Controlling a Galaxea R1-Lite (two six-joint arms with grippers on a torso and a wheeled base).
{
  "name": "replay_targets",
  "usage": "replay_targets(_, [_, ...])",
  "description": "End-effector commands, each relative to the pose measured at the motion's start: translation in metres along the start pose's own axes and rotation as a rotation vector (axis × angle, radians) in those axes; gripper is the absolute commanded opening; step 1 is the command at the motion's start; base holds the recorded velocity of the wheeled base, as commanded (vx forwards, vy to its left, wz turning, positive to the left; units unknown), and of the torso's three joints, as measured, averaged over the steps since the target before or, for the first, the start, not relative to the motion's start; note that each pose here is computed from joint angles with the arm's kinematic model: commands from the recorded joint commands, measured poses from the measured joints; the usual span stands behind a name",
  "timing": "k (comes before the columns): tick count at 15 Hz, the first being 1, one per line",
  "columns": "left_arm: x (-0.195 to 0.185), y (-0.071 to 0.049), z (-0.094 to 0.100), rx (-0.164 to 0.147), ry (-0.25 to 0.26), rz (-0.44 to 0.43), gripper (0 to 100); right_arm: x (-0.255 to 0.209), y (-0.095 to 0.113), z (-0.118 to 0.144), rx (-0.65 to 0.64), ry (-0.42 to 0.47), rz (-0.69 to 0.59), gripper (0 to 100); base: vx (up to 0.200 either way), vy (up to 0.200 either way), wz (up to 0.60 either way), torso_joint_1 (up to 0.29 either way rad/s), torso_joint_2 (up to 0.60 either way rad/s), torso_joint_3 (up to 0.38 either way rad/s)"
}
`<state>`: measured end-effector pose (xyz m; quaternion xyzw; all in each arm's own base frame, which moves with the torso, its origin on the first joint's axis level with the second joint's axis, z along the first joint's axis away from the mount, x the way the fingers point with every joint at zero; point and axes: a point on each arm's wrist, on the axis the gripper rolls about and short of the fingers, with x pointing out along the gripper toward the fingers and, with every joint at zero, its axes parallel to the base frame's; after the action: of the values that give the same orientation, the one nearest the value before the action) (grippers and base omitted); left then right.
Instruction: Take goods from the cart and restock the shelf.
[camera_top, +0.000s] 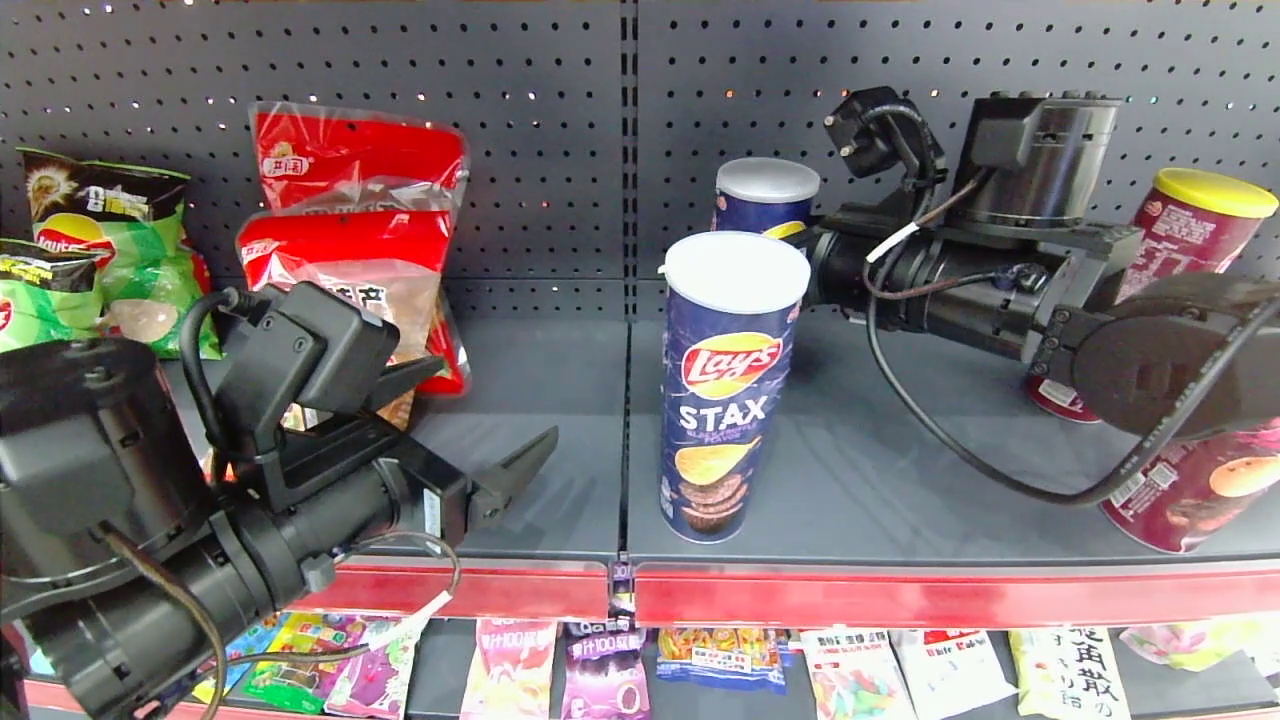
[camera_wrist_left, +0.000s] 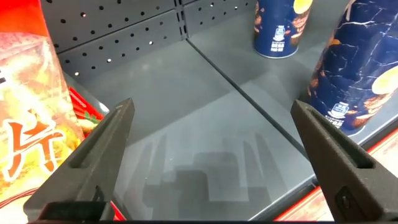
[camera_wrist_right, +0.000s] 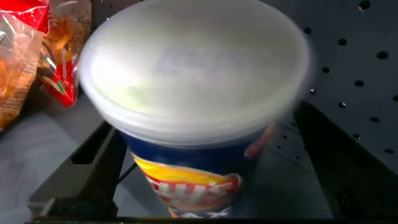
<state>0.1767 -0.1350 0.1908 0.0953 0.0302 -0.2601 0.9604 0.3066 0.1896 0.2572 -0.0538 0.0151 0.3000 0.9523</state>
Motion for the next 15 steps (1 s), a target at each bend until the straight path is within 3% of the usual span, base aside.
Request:
replay_targets(1, [0.001, 0.0, -0.001, 0.001, 0.003, 0.0, 100, -0.013, 0.0, 0.005, 0.0, -0.008, -0.012, 100, 0.0, 0.0, 0.0, 0.0, 0.0, 0.0])
replay_targets(10, [0.018, -0.002, -0.001, 0.003, 0.021, -0.006, 100, -0.087, -0.001, -0.012, 0.007, 0.05, -0.054, 100, 0.0, 0.0, 0.0, 0.0, 0.0, 0.0])
replay_targets(13, [0.034, 0.008, 0.001, -0.003, 0.026, 0.035, 100, -0.119, -0.004, -0.022, 0.011, 0.064, -0.078, 100, 0.0, 0.0, 0.0, 0.0, 0.0, 0.0])
replay_targets(15, [0.047, 0.007, 0.0, -0.002, 0.037, 0.032, 100, -0.152, 0.001, -0.033, 0.007, 0.073, -0.074, 100, 0.0, 0.0, 0.0, 0.0, 0.0, 0.0])
